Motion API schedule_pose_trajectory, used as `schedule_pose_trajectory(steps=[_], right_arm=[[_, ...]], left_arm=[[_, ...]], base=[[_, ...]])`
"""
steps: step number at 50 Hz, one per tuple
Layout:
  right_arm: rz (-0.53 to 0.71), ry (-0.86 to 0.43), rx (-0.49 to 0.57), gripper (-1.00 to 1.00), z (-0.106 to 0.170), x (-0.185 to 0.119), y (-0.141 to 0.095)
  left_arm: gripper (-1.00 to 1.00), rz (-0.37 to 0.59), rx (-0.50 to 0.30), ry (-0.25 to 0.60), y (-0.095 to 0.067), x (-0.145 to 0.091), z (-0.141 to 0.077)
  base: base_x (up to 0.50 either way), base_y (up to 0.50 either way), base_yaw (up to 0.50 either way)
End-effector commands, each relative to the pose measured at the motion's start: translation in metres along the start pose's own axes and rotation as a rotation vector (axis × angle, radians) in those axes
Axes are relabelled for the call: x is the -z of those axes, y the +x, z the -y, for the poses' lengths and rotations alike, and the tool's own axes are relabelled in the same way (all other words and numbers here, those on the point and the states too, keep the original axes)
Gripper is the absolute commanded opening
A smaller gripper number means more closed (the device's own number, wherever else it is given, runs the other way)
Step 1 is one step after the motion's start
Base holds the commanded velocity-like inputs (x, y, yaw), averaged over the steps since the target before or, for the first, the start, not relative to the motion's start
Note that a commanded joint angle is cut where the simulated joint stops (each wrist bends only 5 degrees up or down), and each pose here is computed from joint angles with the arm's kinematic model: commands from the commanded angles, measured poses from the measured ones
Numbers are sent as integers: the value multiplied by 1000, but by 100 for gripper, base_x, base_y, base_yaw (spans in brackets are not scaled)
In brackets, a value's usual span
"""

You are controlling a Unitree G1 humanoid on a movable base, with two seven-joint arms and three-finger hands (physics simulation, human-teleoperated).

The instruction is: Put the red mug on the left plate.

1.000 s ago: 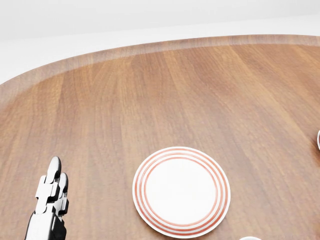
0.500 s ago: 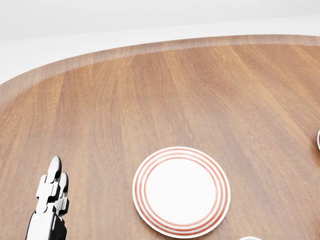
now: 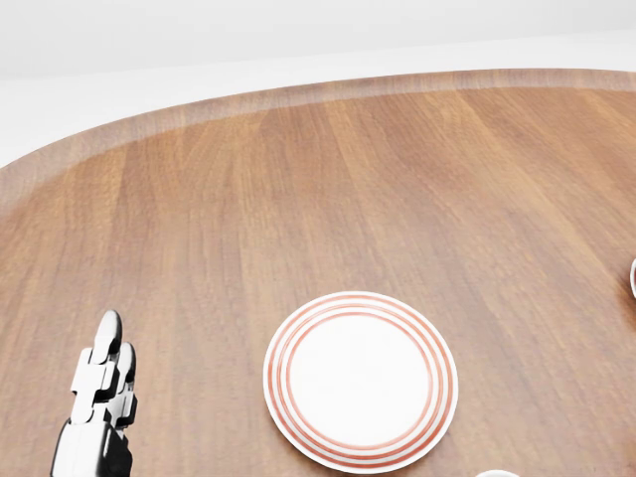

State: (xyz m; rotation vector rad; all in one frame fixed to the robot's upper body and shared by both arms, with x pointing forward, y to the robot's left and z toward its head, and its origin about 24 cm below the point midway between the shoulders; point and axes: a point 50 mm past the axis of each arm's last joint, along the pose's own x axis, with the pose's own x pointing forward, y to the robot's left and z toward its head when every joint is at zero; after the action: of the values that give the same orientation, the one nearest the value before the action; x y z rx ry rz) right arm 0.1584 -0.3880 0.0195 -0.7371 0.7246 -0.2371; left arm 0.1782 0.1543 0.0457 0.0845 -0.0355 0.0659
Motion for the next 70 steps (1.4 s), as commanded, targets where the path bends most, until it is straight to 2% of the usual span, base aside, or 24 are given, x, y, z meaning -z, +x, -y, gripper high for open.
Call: schedule_pose_trajectory(steps=[1,6,7,10,11,13,16,20,25,29,34,35,47,50,56,63,70], right_arm=[[293,-267,144,-100,35,-113,-2],[445,-322,203,-100,51,-184,5],[485,-318,223,-100,56,-207,8],[547,-284,248,-100,61,-242,13],[576,-259,266,-100,63,-264,15],[599,-178,309,-100,67,-284,19],[591,-68,318,-100,53,-322,29],[595,-55,280,-100,29,-357,26],[645,-135,230,-100,-3,-394,10],[677,-219,162,-100,-29,-408,1],[691,-273,110,-100,-52,-414,-3],[688,-325,77,-100,-64,-413,-3],[672,-416,-105,-100,-133,-397,-4],[661,-414,-116,-100,-142,-390,-2],[619,-316,-178,-100,-153,-376,4],[565,-295,-227,-100,-173,-353,11],[518,-259,-232,-100,-181,-335,18]], left_arm=[[100,3,0,-7,1,-1,-1],[100,11,2,-5,5,-1,0],[100,10,3,-6,5,-1,0],[100,7,2,-6,3,-1,-1],[100,7,-1,-7,3,-1,-1],[100,8,-1,-8,4,-1,-1],[100,6,-2,-8,3,0,-2],[100,4,-1,-6,3,0,-1],[100,1,-2,-10,1,0,-3],[100,2,-4,-12,2,0,-3],[100,0,-3,-15,1,0,-4],[100,-1,-4,-15,1,0,-4],[100,-9,-5,-21,-2,1,-6],[100,-10,-5,-26,-2,1,-6],[100,-9,-2,-19,-1,2,-4],[100,-9,-4,-28,-1,2,-6],[100,-6,-4,-25,0,1,-6]], base=[[0,0,0],[0,0,0],[0,0,0],[0,0,0],[0,0,0],[0,0,0],[0,0,0],[0,0,0],[0,0,0],[0,0,0],[0,0,0],[0,0,0],[0,0,0],[0,0,0],[0,0,0],[0,0,0],[0,0,0]])
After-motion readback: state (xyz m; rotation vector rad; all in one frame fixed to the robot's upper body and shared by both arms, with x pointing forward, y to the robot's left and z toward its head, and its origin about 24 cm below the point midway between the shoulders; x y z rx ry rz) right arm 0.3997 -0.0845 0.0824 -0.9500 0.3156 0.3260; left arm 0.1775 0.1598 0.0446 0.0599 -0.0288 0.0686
